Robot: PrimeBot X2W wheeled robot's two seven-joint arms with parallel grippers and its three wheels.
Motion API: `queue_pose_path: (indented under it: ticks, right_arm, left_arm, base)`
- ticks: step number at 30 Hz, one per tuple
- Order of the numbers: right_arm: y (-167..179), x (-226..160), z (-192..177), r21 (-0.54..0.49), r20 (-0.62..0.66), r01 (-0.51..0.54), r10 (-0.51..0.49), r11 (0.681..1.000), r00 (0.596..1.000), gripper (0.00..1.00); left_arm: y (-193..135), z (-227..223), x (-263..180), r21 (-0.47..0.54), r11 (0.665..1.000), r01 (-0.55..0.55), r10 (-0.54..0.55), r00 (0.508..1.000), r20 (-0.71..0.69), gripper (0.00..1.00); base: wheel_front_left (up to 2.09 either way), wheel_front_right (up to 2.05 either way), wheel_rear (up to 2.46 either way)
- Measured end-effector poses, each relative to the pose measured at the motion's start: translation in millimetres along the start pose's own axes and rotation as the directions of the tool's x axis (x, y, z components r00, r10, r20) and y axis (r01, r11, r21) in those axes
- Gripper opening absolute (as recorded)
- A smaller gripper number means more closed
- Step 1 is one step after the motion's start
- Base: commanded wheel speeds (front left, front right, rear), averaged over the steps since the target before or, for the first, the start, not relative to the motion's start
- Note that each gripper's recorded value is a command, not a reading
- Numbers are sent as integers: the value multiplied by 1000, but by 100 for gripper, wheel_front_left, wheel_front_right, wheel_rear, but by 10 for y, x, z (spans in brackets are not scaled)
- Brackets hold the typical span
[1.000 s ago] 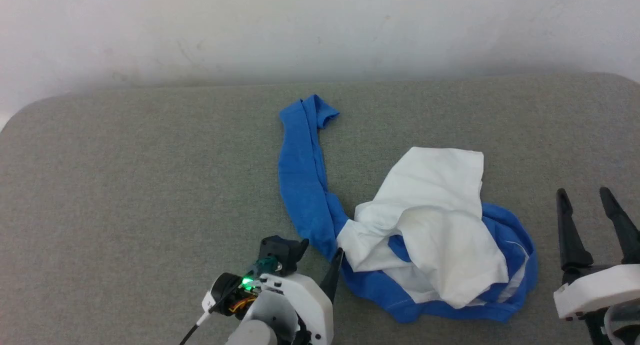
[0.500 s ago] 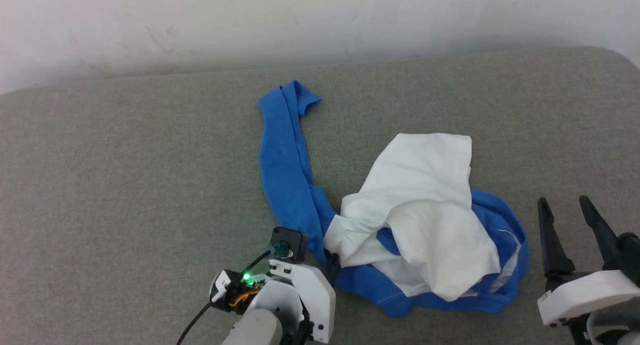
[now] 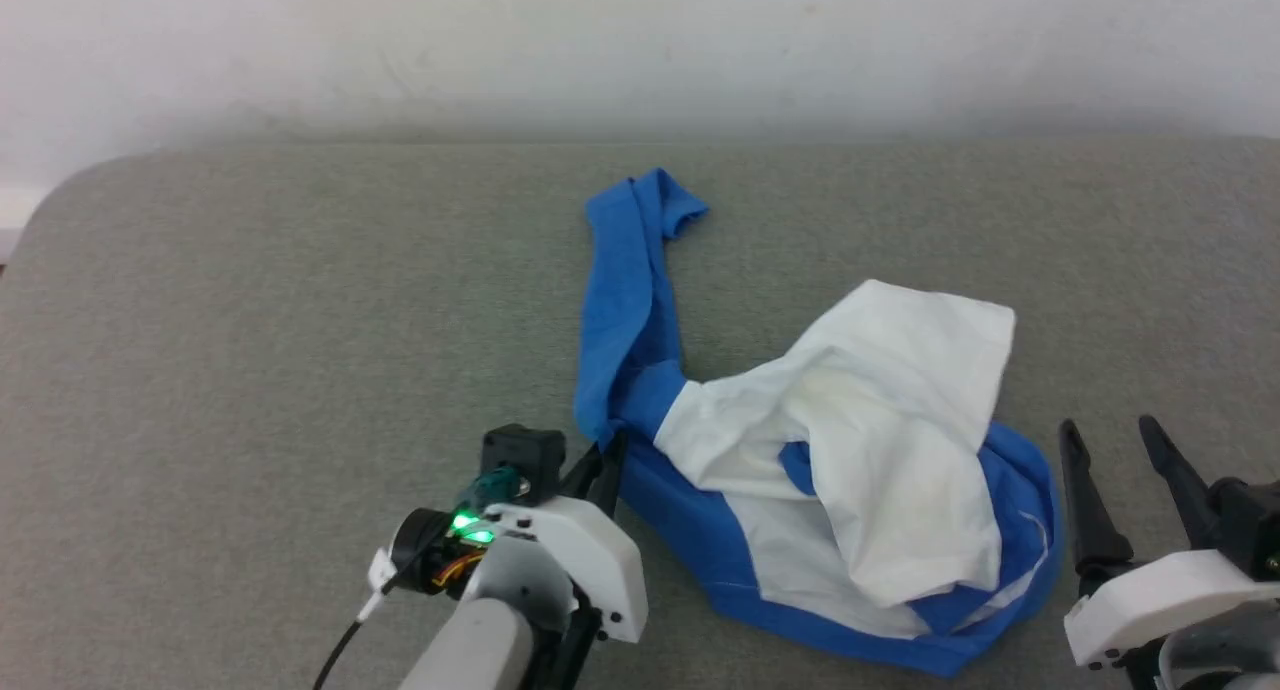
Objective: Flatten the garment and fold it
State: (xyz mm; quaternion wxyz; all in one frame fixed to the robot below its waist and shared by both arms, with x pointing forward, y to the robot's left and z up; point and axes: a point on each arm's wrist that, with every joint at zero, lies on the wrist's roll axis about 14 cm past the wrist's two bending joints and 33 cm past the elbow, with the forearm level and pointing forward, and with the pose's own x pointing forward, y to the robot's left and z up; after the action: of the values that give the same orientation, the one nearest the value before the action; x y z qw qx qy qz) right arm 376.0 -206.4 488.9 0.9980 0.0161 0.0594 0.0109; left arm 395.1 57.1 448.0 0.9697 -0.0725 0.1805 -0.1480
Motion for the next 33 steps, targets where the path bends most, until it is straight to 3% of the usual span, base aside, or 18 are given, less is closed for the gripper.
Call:
queue_pose_path:
  ticks: [7, 14, 15, 16, 17, 18, 21, 25, 30, 33]
  right_arm:
    - [240, 51, -115, 3, -47, -73, 73, 997, 996, 100]
    - [453, 112, -237, 7, -111, -133, 133, 991, 985, 100]
    - [476, 109, -271, 7, -126, -139, 138, 990, 982, 100]
    - [492, 105, -309, 9, -143, -141, 141, 990, 980, 100]
    - [512, 100, -347, 10, -160, -145, 145, 989, 976, 100]
    - [526, 97, -372, 10, -172, -148, 147, 989, 974, 100]
    - [556, 95, -410, 12, -191, -155, 154, 988, 969, 100]
    - [525, 135, -380, -16, -199, -159, 153, 987, 968, 100]
    - [453, 306, -268, -84, -226, -173, 150, 981, 963, 100]
    - [448, 416, -334, -101, -311, -191, 151, 976, 938, 100]
  left_arm:
    - [431, 203, -384, -120, 984, -131, 146, 981, 126, 0]
    - [916, -198, -829, -267, 911, -316, 337, 941, 37, 0]
    - [976, -318, -885, -274, 897, -347, 361, 933, 0, 6]
    - [1017, -440, -935, -283, 883, -374, 379, 925, -40, 36]
    - [1041, -565, -974, -279, 875, -395, 388, 918, -82, 96]
    - [1060, -643, -1002, -273, 871, -408, 394, 913, -105, 100]
    - [1077, -699, -1019, -260, 870, -419, 404, 908, -112, 100]
    - [1110, -336, -953, -249, 885, -393, 417, 908, 48, 100]
    - [1047, 291, -942, -129, 939, -320, 345, 878, 332, 100]
    - [1018, 490, -966, -14, 948, -319, 296, 861, 414, 100]
  base:
    - [0, 0, 0]
    - [0, 0, 0]
    - [0, 0, 0]
    - [0, 0, 0]
    - [0, 0, 0]
    - [0, 0, 0]
    - [0, 0, 0]
    - [0, 0, 0]
    - [0, 0, 0]
    - [0, 0, 0]
